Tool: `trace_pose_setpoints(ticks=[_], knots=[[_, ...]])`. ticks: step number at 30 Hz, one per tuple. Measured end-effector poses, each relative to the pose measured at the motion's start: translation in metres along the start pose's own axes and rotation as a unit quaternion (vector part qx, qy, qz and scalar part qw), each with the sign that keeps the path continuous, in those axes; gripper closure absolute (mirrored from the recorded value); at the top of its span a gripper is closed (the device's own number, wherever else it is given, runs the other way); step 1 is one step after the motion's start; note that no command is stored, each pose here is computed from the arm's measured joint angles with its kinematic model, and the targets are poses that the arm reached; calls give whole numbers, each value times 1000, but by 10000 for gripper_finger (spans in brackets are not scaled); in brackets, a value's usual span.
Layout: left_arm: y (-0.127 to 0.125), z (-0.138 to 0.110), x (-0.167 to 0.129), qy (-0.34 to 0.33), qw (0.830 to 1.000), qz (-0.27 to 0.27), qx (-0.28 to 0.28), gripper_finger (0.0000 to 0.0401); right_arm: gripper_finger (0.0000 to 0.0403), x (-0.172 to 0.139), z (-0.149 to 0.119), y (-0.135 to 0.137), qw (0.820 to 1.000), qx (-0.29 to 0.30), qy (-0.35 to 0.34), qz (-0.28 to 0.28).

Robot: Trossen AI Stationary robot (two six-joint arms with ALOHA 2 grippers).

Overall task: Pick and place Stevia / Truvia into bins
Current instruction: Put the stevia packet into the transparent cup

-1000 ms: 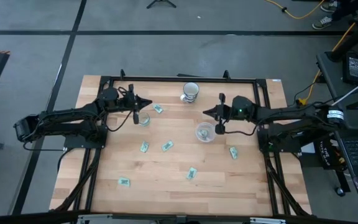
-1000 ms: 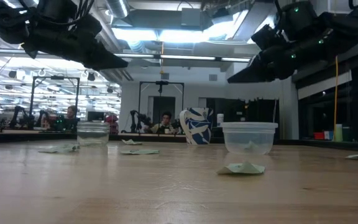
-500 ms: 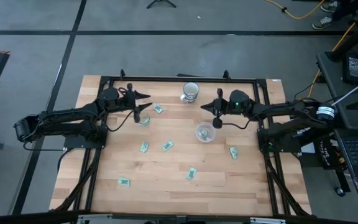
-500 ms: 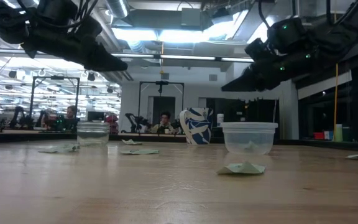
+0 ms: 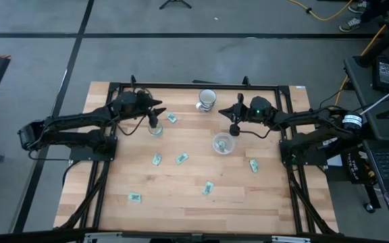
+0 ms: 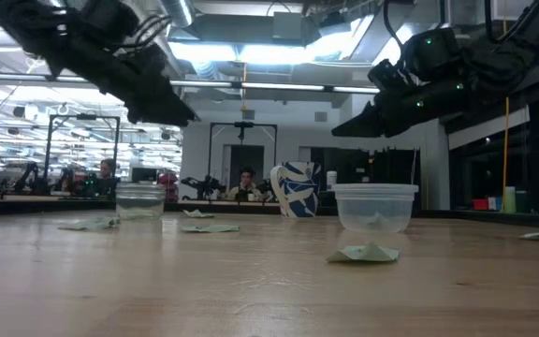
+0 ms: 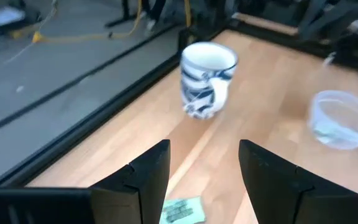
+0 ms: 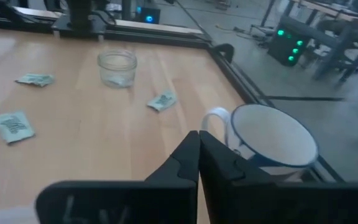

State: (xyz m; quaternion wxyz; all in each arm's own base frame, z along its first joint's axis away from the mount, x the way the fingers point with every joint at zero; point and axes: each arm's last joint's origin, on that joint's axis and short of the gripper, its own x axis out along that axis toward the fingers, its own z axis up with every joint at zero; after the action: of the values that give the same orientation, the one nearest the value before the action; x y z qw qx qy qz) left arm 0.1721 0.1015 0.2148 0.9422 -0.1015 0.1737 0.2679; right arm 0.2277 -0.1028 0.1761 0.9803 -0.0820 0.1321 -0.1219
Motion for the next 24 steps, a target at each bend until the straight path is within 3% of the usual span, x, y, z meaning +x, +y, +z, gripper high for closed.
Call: trace_pose_setpoints(ticks=[6,10,17,24], knots=[[9,16,17,78,996,44,-8,216,392,0,0,0,1000,11,0,0],[21,22,28,128,989,58,-45,216,396,0,4,-2,1000,0,-16,-17],[43,28,43,216,966,46,-132,216,385,0,7,-3,999,-4,-25,-29],[55,22,63,282,941,70,-175,216,380,6,15,-6,1000,10,-6,-24]])
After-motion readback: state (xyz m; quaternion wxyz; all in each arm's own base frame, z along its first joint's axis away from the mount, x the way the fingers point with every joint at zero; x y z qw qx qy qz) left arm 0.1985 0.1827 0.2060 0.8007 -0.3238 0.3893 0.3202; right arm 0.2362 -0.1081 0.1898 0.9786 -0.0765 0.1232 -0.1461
